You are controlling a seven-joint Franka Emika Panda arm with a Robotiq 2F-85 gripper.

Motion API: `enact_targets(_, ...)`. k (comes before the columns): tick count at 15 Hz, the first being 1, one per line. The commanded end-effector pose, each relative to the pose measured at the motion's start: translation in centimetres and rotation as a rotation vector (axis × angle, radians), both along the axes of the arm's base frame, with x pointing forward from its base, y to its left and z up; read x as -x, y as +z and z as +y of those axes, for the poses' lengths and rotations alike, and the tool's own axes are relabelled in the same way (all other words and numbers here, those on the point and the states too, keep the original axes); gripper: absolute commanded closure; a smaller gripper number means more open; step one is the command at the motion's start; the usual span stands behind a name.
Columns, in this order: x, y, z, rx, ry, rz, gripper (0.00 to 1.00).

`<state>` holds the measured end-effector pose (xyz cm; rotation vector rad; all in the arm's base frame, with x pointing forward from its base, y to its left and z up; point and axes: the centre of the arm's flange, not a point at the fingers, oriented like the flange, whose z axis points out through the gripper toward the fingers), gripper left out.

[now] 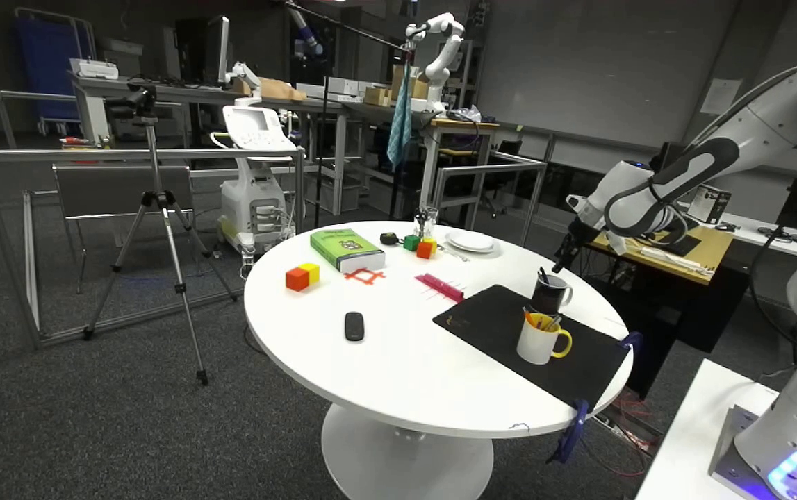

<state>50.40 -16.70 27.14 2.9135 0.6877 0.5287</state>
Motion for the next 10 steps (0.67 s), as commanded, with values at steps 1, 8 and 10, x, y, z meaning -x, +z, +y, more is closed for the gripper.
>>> enact_targets(1,-0.3,-0.1,0.0,-0.003,-0.004,0.002,0.00)
enact_targets(8,-0.7,-1.1,0.4,-0.010,-0.004,0.031,0.00)
enact_targets(10,-0.8,-1.2,0.4,-0.012,-0.002,0.035,0.00)
